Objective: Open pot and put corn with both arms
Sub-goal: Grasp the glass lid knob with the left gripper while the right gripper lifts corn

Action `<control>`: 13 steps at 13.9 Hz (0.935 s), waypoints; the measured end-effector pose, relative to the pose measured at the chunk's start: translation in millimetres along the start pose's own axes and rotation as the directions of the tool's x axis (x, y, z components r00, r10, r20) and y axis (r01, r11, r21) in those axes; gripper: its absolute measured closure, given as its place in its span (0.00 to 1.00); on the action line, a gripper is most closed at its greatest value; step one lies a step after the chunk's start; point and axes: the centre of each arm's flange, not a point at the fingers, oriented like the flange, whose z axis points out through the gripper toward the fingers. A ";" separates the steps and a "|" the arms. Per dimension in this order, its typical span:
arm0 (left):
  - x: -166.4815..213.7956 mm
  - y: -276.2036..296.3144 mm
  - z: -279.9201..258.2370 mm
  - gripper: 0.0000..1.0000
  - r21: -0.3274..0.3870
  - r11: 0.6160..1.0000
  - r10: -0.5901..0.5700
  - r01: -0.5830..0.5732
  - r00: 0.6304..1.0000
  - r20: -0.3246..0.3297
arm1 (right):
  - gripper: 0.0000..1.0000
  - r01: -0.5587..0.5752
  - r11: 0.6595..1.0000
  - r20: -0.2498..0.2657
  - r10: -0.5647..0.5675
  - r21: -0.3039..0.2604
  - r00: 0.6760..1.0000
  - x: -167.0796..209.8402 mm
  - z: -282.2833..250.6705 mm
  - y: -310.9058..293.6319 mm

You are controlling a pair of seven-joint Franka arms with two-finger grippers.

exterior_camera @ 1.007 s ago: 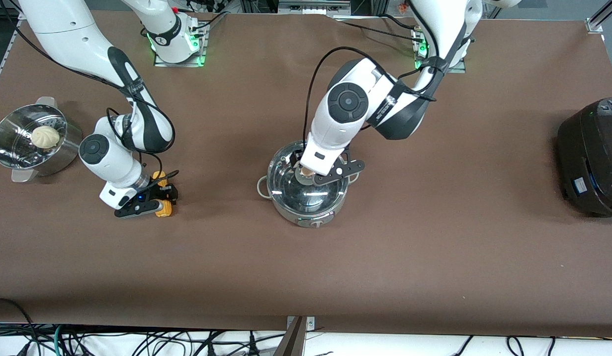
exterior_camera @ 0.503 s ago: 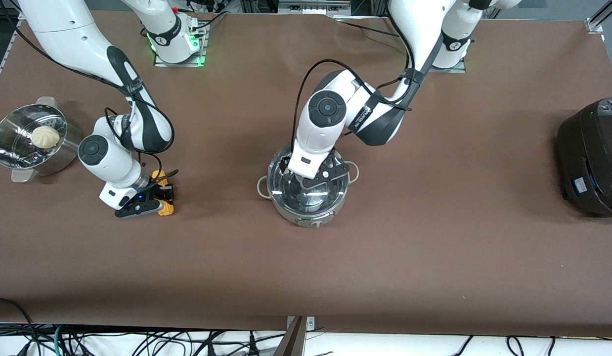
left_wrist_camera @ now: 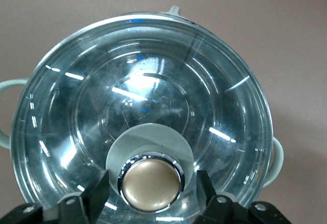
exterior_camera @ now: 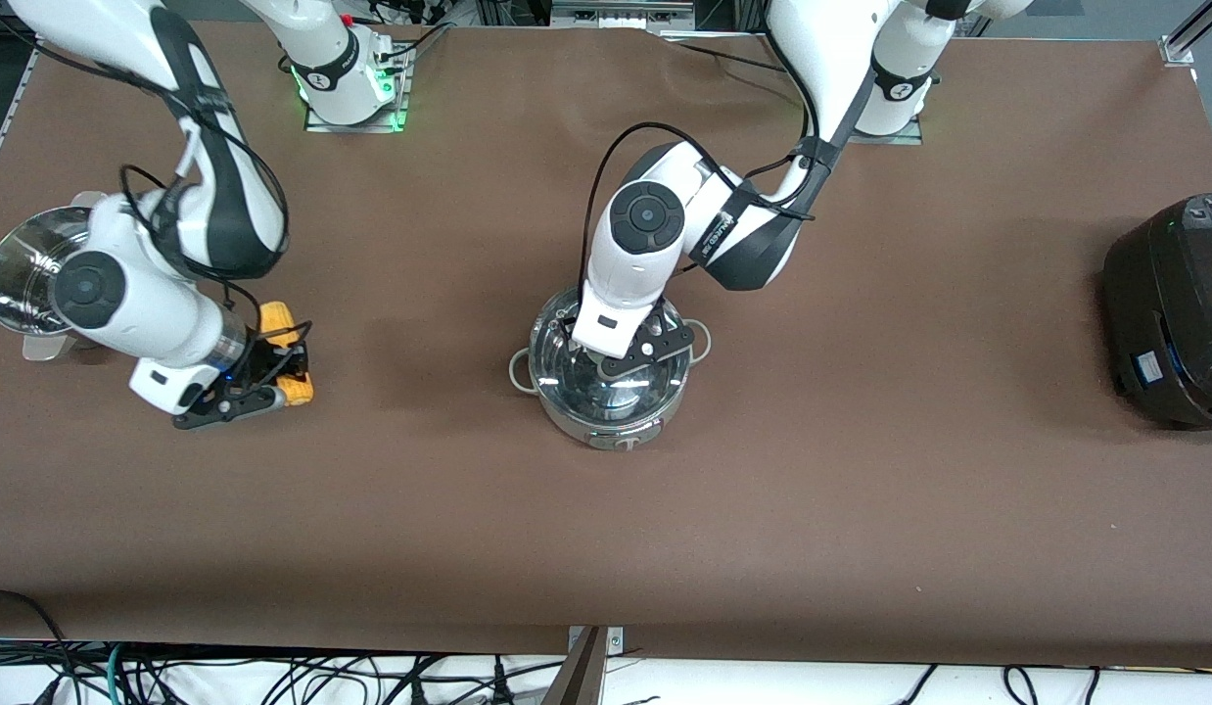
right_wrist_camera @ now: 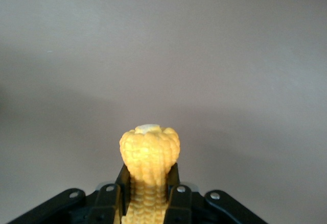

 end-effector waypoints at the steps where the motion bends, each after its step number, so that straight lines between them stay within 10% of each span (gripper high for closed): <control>1: 0.6 -0.2 -0.1 0.28 0.000 1.000 -0.001 0.001 1.000 -0.001 | 0.69 -0.003 1.000 0.015 0.002 0.006 1.000 3.1 -25.7 -6.1; 13: 1.2 0.0 -1.2 0.49 -0.001 1.000 -0.001 0.001 1.000 -0.004 | 0.69 -0.022 1.000 0.001 0.022 0.021 1.000 18.3 -72.1 -52.8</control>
